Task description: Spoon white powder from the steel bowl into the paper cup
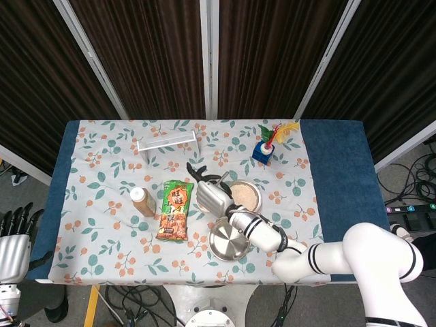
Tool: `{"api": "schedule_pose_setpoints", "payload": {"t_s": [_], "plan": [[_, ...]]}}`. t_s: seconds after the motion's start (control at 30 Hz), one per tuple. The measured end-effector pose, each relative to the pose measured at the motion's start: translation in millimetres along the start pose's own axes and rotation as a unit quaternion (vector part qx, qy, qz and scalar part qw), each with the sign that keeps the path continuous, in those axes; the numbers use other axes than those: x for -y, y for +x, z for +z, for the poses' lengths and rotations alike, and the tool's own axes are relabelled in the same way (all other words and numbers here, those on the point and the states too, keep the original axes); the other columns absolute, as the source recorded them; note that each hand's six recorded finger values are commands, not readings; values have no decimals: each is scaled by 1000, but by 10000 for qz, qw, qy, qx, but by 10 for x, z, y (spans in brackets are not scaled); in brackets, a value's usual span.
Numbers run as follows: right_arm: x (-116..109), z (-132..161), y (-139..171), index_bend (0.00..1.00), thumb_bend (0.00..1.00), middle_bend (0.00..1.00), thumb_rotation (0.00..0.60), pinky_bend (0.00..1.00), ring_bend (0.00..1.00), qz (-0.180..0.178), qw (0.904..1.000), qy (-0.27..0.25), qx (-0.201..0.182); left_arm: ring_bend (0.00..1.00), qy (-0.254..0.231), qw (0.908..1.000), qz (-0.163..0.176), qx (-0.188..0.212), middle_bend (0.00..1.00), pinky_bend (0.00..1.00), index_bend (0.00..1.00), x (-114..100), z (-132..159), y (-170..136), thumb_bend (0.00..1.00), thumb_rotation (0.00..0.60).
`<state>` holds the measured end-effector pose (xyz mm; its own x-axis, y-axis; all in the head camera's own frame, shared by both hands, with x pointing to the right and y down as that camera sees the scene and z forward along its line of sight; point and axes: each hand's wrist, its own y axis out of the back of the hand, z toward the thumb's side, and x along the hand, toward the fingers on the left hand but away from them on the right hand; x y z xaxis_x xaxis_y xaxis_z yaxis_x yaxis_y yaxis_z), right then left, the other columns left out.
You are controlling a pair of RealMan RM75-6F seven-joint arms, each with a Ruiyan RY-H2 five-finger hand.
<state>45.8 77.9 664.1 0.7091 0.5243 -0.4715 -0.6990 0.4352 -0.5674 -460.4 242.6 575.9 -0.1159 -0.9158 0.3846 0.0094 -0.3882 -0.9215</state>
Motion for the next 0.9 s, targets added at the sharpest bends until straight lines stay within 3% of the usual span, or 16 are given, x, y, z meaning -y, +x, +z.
{"api": "schedule_pose_setpoints", "payload": {"t_s": [0.23, 0.37, 0.47, 0.63, 0.8, 0.9], "plan": [[142, -162, 137, 644, 327, 631, 600, 0, 304, 141, 9951, -947, 243, 73, 40, 10000, 24, 29, 145, 70, 211, -39, 23, -12, 53, 600], [259, -227, 268, 645, 327, 631, 600, 0, 306, 245, 9835, -1756, 353, 73, 74, 9999, 41, 76, 144, 70, 211, -62, 53, -6, 53, 600], [344, -238, 425, 645, 327, 631, 600, 0, 296, 295, 9684, -2441, 410, 74, 83, 9999, 56, 101, 145, 70, 211, -75, 74, 0, 53, 600], [427, -109, 727, 644, 327, 631, 600, 0, 290, 252, 9353, -3510, 378, 73, 99, 9998, 41, 143, 144, 70, 211, -79, 106, 5, 53, 600], [506, 206, 996, 641, 327, 631, 600, 0, 286, 341, 8951, -4441, 183, 73, 91, 9998, 55, 181, 144, 69, 211, -100, 140, 8, 52, 600], [499, 418, 1087, 638, 324, 630, 600, 0, 268, 375, 8762, -4804, 32, 73, 80, 9998, 40, 157, 145, 69, 211, -100, 132, -7, 53, 600]]}}
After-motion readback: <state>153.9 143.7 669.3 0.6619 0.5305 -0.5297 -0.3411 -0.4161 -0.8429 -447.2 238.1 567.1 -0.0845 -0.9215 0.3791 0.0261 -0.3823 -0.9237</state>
